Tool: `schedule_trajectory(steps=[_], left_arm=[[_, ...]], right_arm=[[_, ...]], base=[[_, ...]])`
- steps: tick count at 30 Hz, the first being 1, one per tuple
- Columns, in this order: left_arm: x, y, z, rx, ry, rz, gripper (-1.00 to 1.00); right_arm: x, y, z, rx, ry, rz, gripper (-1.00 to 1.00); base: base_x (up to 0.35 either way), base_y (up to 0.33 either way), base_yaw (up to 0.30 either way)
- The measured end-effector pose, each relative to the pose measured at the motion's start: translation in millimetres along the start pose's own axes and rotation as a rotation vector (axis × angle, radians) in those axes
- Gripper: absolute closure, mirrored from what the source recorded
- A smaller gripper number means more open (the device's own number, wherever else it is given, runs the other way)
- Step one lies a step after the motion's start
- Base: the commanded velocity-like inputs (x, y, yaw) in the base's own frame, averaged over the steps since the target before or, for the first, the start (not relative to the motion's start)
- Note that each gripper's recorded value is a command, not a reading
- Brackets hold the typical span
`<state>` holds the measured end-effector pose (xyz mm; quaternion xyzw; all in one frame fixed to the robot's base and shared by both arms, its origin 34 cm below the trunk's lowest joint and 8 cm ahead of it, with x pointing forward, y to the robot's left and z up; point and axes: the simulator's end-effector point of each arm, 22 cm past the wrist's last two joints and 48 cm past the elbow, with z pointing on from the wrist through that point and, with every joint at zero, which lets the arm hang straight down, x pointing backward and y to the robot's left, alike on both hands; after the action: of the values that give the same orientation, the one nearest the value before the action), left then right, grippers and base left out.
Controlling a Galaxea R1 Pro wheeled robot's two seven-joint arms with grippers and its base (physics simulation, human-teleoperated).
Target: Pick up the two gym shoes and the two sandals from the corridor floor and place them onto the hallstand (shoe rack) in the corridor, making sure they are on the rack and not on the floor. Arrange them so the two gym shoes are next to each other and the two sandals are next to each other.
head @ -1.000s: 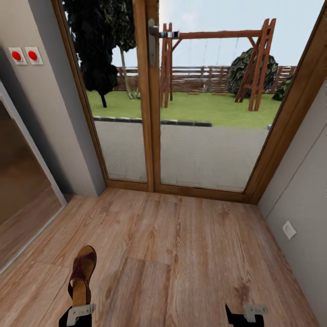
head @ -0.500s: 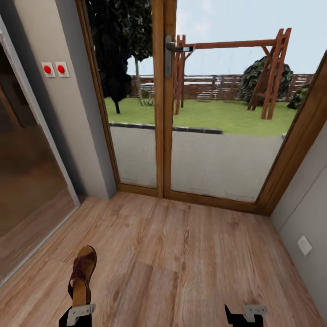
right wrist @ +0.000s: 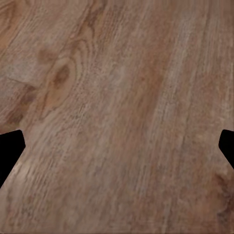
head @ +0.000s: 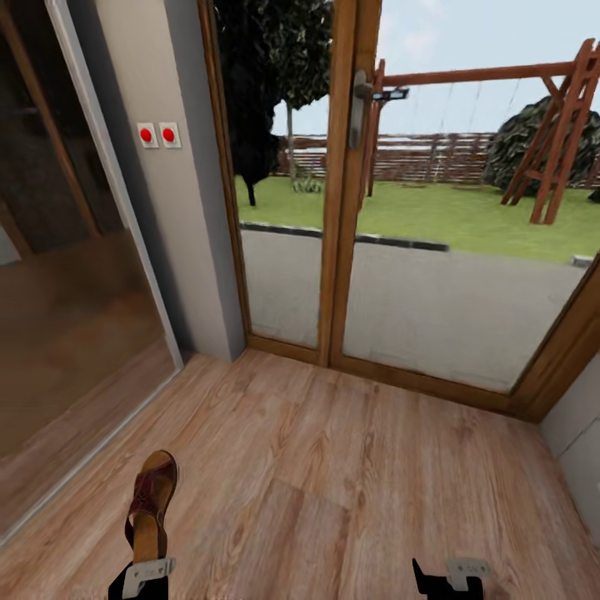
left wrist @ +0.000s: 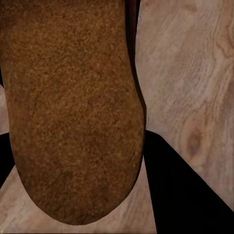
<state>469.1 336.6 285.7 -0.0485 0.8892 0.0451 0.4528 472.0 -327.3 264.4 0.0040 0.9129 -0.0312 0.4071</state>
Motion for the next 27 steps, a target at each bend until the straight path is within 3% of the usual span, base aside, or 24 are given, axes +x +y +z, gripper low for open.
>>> schedule_trajectory(steps=[22, 27], left_arm=[[2, 4, -2.7, -0.014, 0.02, -0.004, 1.0], [4, 11, -3.0, -0.042, 0.023, -0.032, 1.0]], right_arm=[[3, 0, -2.9, 0.003, 0.018, 0.0, -1.0], [5, 0, -2.9, 0.003, 0.023, 0.0, -1.0]], base=[[0.0, 0.0, 0.259], [0.0, 0.0, 0.259]])
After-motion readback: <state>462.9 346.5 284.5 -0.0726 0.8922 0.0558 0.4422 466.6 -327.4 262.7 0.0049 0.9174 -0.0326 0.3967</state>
